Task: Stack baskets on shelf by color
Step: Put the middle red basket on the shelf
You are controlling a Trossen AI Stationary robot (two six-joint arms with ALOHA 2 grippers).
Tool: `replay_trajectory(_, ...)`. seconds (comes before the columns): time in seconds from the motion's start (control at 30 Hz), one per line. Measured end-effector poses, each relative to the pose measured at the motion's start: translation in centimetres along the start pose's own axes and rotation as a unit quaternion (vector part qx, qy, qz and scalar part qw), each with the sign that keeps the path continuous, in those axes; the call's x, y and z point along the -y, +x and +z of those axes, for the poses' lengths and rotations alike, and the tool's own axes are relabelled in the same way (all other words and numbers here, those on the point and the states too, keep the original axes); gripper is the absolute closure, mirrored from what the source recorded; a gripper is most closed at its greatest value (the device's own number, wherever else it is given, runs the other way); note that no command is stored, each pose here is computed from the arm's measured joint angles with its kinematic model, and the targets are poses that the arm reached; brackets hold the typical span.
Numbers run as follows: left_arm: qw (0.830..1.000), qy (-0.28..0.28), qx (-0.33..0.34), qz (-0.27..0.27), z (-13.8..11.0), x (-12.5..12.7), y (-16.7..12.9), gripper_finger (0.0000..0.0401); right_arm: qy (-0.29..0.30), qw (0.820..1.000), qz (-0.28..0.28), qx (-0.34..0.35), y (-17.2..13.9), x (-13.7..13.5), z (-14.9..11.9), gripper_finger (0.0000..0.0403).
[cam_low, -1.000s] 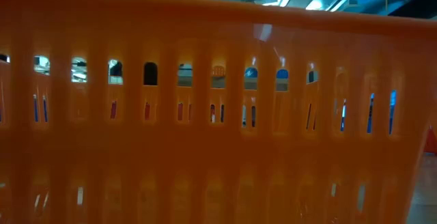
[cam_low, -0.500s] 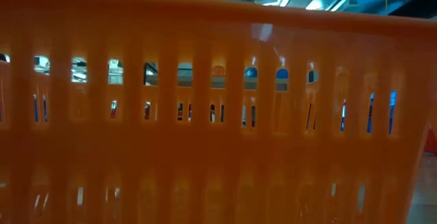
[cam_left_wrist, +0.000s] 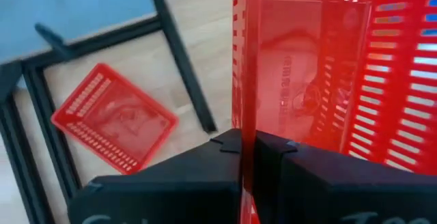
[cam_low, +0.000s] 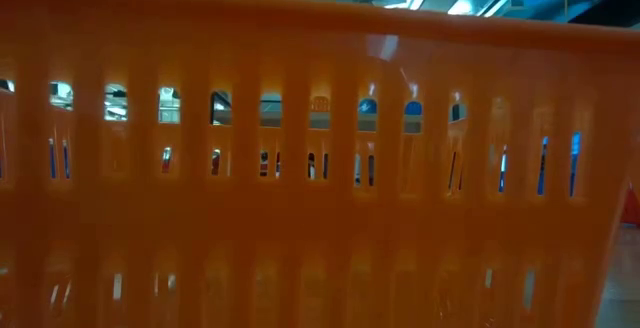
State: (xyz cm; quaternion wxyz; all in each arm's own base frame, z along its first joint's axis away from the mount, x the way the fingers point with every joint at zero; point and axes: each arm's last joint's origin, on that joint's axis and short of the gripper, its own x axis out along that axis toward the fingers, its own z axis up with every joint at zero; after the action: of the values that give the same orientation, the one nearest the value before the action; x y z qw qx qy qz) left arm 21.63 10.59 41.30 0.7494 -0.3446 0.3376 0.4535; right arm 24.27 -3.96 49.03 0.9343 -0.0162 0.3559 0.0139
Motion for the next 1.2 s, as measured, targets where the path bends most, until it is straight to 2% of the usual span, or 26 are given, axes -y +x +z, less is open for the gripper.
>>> replay_trajectory(0.1,1.000,-0.026,-0.016,0.007,1.5,-1.1,1.4,0.0401,-0.001,1.000,0.000,0.006,0.0,0.0,0.1,0.0307)
replay_trajectory(0.23,1.000,-0.020,-0.019,0.002,3.2,-1.1,3.8,0.0401,-0.004,1.000,0.000,0.006,0.0,0.0,0.1,0.0307)
replay_trajectory(0.33,0.999,-0.021,-0.039,0.001,3.7,-0.8,5.6,0.0401,-0.004,1.000,0.000,0.006,0.0,0.0,0.1,0.0307)
replay_trajectory(0.47,0.997,-0.005,-0.070,0.031,3.7,-0.8,7.5,0.0401,-0.004,1.000,0.000,0.006,0.0,0.0,0.1,0.0307)
replay_trajectory(0.73,0.998,-0.011,-0.058,0.032,3.8,-0.8,7.3,0.0401,-0.004,1.000,0.000,0.006,0.0,0.0,0.1,0.0307)
replay_trajectory(0.87,0.996,-0.035,-0.063,0.058,3.6,-1.5,6.9,0.0401,-0.004,1.000,0.000,0.006,0.0,0.0,0.1,0.0307)
replay_trajectory(1.2,0.992,-0.078,-0.088,0.049,4.1,-2.3,7.5,0.0401,-0.004,1.000,0.000,0.006,0.0,0.0,0.1,0.0307)
